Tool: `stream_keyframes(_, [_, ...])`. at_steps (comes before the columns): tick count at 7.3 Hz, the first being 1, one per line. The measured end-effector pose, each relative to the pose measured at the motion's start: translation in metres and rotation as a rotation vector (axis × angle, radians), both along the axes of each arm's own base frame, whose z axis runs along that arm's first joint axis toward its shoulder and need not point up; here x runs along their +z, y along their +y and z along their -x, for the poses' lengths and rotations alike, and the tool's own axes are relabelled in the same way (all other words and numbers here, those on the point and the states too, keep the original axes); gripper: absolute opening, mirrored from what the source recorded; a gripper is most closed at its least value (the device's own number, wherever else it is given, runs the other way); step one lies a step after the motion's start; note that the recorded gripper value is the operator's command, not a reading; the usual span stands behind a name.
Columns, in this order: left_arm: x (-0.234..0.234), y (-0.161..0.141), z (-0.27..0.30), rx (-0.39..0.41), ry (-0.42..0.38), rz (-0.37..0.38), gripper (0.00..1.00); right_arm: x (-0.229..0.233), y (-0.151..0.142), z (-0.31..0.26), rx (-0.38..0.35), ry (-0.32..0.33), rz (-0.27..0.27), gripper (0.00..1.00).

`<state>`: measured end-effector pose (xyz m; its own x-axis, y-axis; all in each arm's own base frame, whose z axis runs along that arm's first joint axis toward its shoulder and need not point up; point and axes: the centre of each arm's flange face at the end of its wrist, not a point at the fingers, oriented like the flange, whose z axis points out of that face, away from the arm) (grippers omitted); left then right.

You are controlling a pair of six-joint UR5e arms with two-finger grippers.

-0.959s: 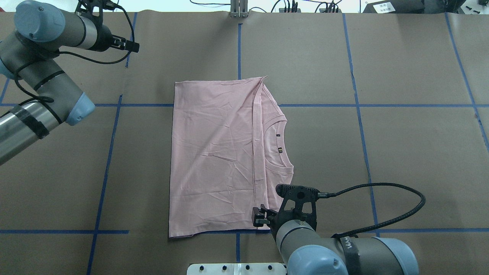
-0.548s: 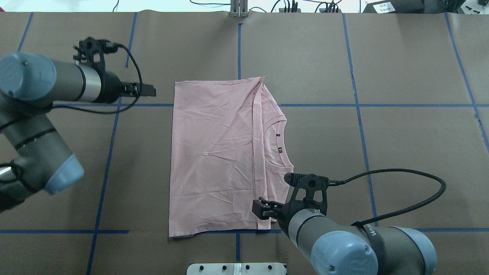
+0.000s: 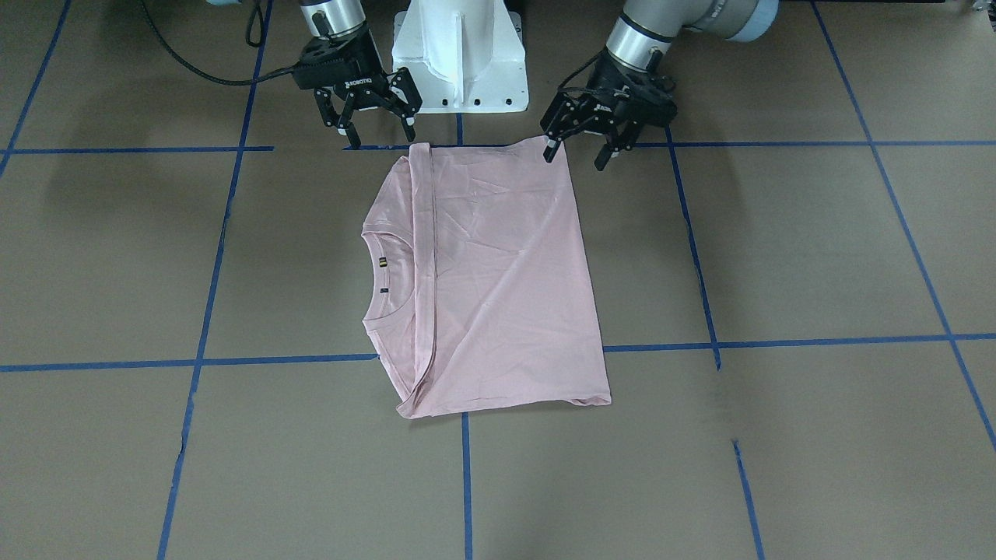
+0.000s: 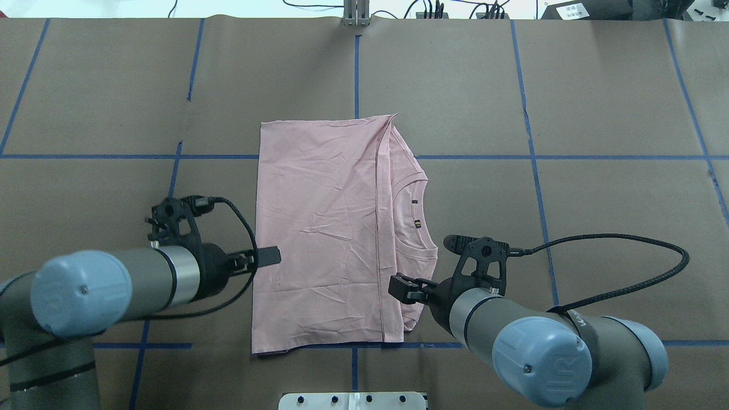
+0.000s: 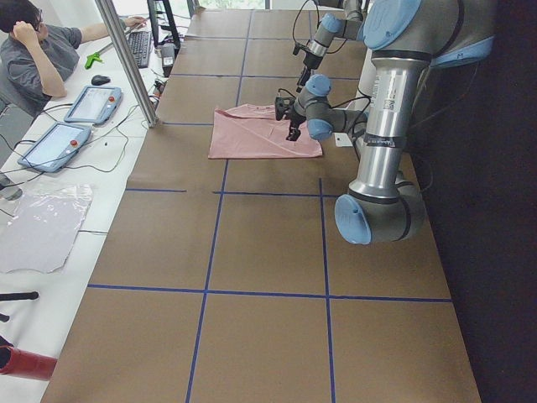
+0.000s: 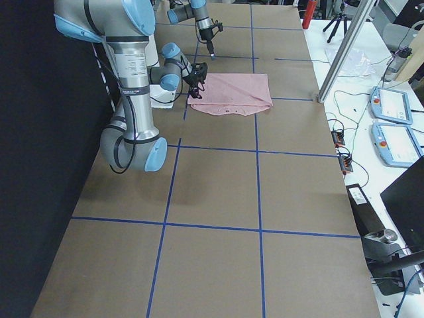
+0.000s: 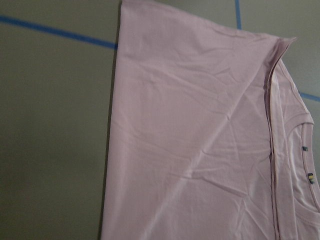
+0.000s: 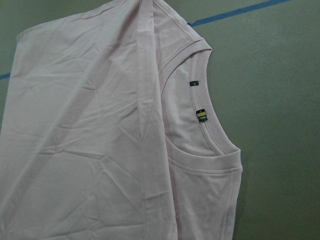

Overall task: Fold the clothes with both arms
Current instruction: 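Lower the left gripper to the shirt's edge nearest the robot while the right gripper holds, then align both grippers on the shirt's edge nearest the robot and grasp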

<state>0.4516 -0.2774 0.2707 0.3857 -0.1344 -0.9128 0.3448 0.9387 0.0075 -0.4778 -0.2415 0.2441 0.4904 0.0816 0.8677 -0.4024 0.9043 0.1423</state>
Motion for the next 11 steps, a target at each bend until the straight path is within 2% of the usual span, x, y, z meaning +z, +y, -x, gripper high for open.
stream_keyframes(2, [0.015, 0.046, -0.035, -0.017, -0.063, 0.106, 0.54, 0.001, -0.003, -0.001, 0.006, 0.002, 0.000, 1.00])
stream_keyframes(3, [0.024, 0.059, -0.047, -0.010, -0.094, 0.128, 0.54, 0.002, -0.004, 0.000, 0.008, 0.003, 0.000, 1.00])
stream_keyframes(6, [0.043, 0.084, -0.069, 0.031, -0.146, 0.141, 0.54, 0.001, -0.004, 0.000, 0.012, 0.000, 0.003, 1.00])
stream_keyframes(10, [0.050, 0.096, -0.077, 0.055, -0.165, 0.136, 0.54, 0.002, -0.004, 0.001, 0.013, 0.003, 0.003, 1.00])
stream_keyframes(11, [0.051, 0.097, -0.077, 0.057, -0.169, 0.134, 0.47, 0.002, -0.004, 0.001, 0.013, 0.004, 0.004, 1.00])
